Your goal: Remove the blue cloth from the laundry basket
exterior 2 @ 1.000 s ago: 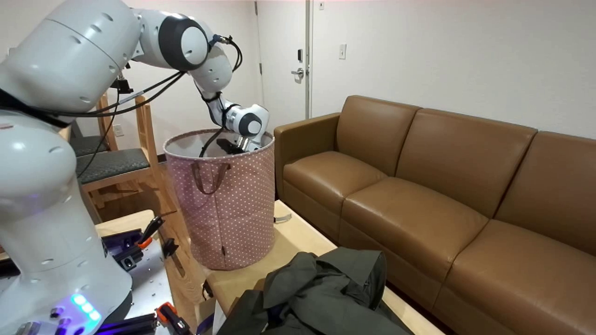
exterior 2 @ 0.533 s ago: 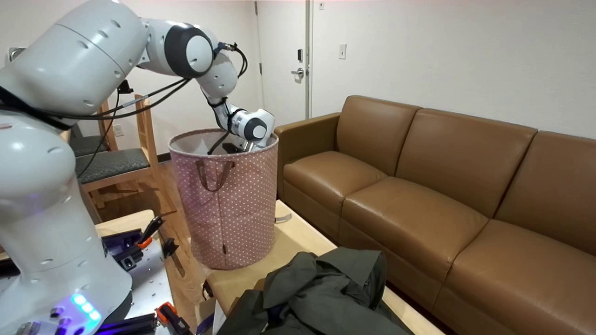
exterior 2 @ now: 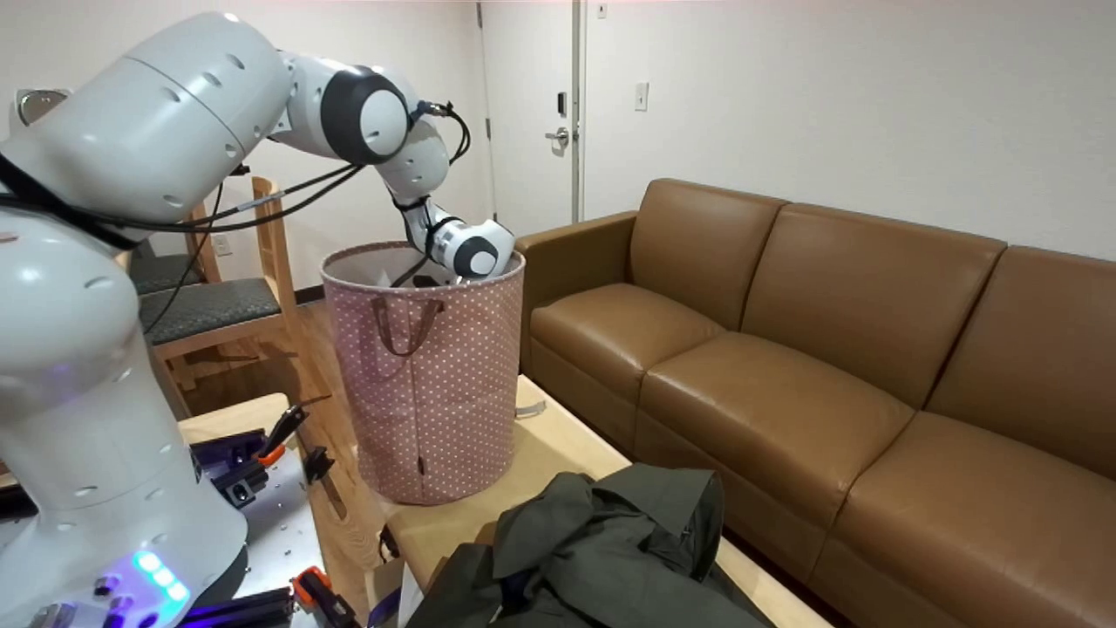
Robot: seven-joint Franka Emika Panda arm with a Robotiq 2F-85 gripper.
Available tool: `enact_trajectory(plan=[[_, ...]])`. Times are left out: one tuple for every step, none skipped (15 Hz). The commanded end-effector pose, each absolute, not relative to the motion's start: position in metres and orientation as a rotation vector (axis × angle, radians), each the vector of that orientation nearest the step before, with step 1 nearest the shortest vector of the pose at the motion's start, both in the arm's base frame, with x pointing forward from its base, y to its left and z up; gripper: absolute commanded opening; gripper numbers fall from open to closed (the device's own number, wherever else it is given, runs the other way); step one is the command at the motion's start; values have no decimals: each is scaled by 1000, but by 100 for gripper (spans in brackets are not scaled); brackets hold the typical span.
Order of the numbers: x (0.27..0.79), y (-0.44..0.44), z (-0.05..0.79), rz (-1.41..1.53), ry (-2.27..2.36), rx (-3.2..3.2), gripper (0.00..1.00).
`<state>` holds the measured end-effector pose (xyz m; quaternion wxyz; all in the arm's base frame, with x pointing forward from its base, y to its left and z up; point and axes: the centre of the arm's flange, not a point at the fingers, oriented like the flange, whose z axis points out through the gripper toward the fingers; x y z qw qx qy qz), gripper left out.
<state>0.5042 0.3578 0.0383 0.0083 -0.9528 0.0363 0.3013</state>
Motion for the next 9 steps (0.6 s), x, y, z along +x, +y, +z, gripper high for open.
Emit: enact_trajectory(plan=[[510,360,26,976,100,-2899,74],[509,359,25,979,106,-2901,67],[509,358,24,982,102,-2903,60],[509,356,23,980,107,-2912,53],[509,356,23,977,114,-2918,47],[509,355,24,980,125,-2932,39],[509,354,24,986,122,-2936,33],[509,353,25,981,132,-2940,77],[509,353,25,975,137,-2940,73]])
